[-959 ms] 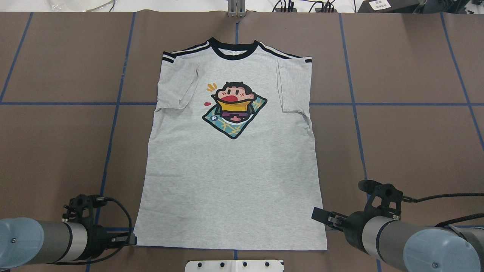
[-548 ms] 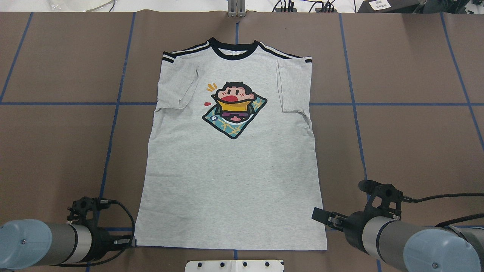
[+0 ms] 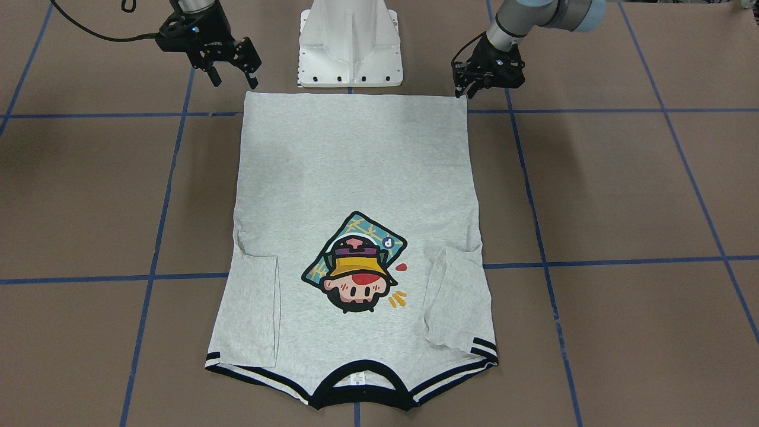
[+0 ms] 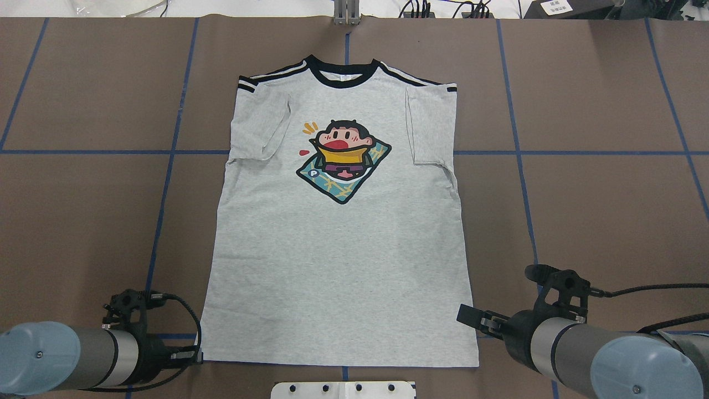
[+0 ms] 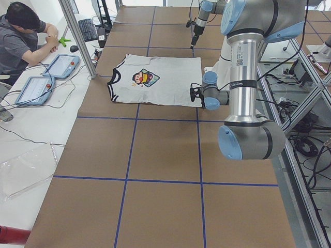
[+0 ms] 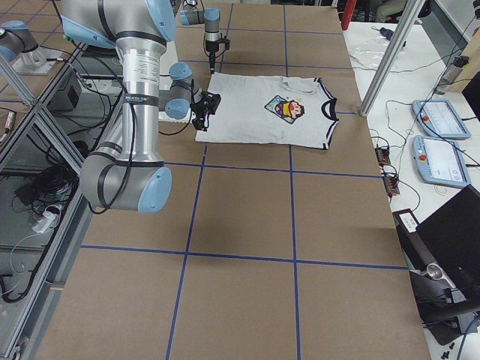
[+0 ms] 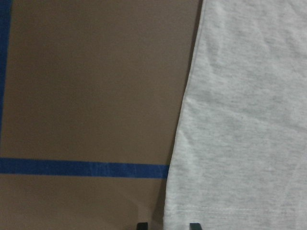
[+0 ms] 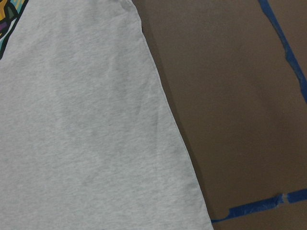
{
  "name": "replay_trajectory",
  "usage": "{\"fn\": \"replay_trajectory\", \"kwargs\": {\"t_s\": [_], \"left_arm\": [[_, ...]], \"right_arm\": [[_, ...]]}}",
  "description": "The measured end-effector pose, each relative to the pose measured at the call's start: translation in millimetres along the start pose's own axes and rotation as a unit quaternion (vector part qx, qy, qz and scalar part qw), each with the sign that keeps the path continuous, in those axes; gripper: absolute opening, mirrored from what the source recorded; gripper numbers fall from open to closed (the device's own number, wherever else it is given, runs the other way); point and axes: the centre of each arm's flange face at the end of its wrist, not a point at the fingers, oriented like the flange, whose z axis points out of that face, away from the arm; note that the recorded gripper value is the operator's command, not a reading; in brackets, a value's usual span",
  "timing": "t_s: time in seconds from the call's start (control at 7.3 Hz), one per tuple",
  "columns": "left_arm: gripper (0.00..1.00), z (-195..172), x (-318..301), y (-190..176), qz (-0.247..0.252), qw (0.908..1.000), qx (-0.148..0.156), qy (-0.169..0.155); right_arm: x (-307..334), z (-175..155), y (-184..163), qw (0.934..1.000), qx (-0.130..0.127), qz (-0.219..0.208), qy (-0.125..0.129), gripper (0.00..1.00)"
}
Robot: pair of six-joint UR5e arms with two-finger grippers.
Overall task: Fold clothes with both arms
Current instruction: 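Lower both grippers onto the hem corners at the table surface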
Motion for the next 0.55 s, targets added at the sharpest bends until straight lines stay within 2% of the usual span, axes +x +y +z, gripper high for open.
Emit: {"fn": "replay_trajectory", "kwargs": {"t_s": [0.41, 0.55], "left_arm": [[0.36, 3.4, 5.7, -0.6, 0.0, 1.0, 0.0, -0.006], [0.31, 3.4, 5.4, -1.4, -0.001, 1.0, 0.001, -0.006]], "right_arm": [[0.9, 0.4, -0.3, 1.0, 0.0, 0.0, 0.001, 1.0], [0.9, 0.4, -0.1, 1.0, 0.0, 0.0, 0.001, 1.0]]}}
